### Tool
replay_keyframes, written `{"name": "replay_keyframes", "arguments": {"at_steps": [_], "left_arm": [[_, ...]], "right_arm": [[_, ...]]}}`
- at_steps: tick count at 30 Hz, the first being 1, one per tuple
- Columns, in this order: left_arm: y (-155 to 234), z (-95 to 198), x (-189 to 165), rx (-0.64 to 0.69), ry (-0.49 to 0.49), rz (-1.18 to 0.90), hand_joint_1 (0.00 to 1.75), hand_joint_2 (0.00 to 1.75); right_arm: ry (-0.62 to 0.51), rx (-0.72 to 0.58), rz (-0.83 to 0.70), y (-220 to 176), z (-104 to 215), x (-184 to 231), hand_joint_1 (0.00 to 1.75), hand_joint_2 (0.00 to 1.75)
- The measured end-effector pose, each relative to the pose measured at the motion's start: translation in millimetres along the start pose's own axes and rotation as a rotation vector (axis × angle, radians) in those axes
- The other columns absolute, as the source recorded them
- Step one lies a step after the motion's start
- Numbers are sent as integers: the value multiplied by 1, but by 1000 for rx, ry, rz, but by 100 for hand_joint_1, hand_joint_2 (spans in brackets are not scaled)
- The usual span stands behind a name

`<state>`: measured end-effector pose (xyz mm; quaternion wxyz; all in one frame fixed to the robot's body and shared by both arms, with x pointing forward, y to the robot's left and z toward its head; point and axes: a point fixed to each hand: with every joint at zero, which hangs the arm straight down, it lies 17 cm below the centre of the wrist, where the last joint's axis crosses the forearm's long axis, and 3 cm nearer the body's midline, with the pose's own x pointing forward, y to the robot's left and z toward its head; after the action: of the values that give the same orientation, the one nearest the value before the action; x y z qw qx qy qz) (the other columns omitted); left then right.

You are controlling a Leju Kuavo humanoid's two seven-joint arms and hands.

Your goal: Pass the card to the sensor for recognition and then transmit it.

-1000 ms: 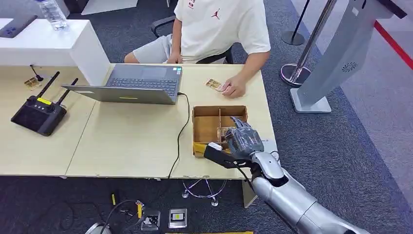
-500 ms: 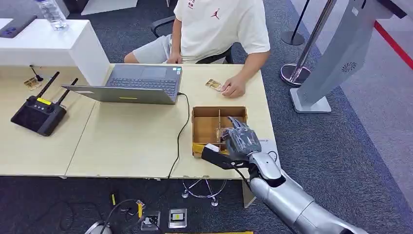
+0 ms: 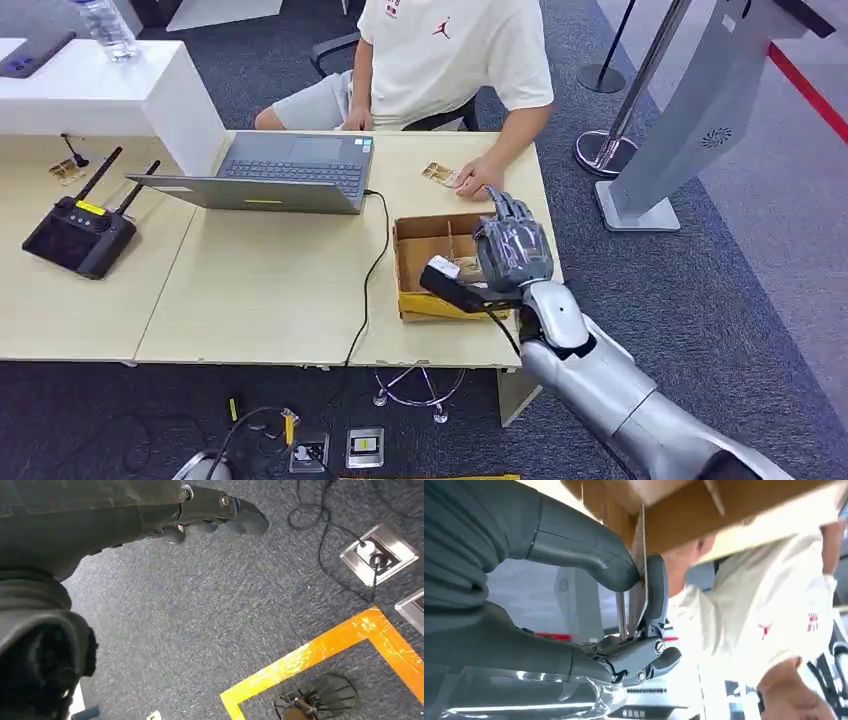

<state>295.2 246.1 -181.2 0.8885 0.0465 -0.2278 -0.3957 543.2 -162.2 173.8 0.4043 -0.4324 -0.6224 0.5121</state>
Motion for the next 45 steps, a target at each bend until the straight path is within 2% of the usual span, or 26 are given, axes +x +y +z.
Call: {"name": "replay_keyframes", "arguments": {"at_steps": [6,10,15,22,32,37,45], "left_arm": [[4,-1,8,7,-16,-7,0,0],[1,-2,11,2,-17,-7,0,0],[1,-3,17,2,-24,-16,0,0],[6,-3,28,9,-48,-19,0,0],[13,-4,44,25,-64,-43,0,0],[14,-4,51,23,-74,-38,0,0],[11,-5,51,16,-68,-31,0,0]], "right_arm": [[-12,-141,31,-69,-21,-2,175,175],[-28,-171,49,-89,-25,2,175,175],[-43,-250,86,-137,-36,6,175,175],[-60,-266,100,-159,-46,11,175,175],[-146,-178,103,-151,-73,49,175,175],[-145,-104,87,-129,-90,57,175,175],[-123,-16,54,-90,-100,58,175,175]]}}
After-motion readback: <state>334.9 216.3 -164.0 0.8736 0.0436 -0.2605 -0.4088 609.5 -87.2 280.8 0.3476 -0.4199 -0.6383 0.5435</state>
